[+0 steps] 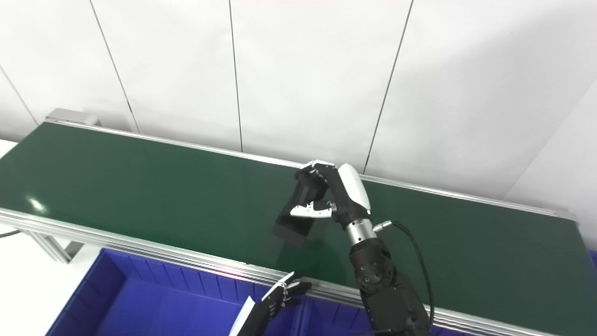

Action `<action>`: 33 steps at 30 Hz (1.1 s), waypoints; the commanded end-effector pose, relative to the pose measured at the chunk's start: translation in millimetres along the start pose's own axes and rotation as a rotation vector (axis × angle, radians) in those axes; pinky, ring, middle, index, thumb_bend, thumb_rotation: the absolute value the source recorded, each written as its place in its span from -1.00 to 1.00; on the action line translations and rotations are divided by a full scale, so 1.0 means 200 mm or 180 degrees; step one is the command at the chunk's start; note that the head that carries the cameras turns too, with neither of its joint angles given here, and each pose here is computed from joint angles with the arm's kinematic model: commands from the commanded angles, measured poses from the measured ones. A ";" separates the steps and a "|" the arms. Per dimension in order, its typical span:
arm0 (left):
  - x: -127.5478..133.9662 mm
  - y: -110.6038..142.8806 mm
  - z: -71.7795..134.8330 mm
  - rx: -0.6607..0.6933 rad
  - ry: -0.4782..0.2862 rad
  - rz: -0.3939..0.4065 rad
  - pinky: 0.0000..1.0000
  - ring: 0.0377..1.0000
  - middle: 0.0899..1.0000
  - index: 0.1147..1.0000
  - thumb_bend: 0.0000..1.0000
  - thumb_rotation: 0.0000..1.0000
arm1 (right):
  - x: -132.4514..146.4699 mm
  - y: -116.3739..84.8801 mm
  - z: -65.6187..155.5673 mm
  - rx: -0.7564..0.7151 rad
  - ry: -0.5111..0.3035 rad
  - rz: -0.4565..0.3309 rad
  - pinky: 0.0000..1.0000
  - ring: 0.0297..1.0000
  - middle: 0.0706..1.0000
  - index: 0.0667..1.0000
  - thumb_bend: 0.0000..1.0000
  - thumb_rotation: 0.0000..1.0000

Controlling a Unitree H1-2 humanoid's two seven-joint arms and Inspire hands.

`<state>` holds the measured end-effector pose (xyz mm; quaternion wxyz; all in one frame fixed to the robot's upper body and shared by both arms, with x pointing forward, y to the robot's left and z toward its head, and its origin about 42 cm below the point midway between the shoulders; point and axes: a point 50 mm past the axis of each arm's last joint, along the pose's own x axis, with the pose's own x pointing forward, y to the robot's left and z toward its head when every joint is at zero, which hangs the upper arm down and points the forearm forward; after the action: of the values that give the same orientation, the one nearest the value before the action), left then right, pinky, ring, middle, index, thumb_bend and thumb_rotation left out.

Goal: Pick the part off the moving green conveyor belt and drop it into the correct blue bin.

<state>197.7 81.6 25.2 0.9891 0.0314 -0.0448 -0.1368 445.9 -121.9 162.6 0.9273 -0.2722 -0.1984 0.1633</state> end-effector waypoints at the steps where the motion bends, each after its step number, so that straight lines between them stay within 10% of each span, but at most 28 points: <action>1: 0.02 -0.07 0.06 -0.0143 -0.0206 -0.0004 0.58 0.65 0.62 0.78 1.00 0.52 | 0.04 -0.11 0.09 0.0019 -0.0250 -0.0156 -0.41 -0.29 -0.15 0.04 0.02 -1.00; 12: 0.02 0.00 0.05 -0.0114 -0.0199 0.0059 0.63 0.66 0.63 0.83 1.00 0.61 | -0.14 -0.30 0.11 -0.0187 -0.0499 -0.0446 -0.34 -0.24 -0.13 -0.01 0.03 -1.00; 33: 0.03 0.30 0.14 -0.0073 -0.0426 0.0157 0.83 0.79 0.73 0.98 0.98 0.86 | -0.76 -0.52 0.11 -0.0591 -0.0172 -0.0715 -0.36 -0.26 -0.13 0.01 0.03 -1.00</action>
<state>211.0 135.4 42.8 0.9917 0.0163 -0.0665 -0.1090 328.0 -250.1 178.5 0.9141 -0.3218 -0.2395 0.0587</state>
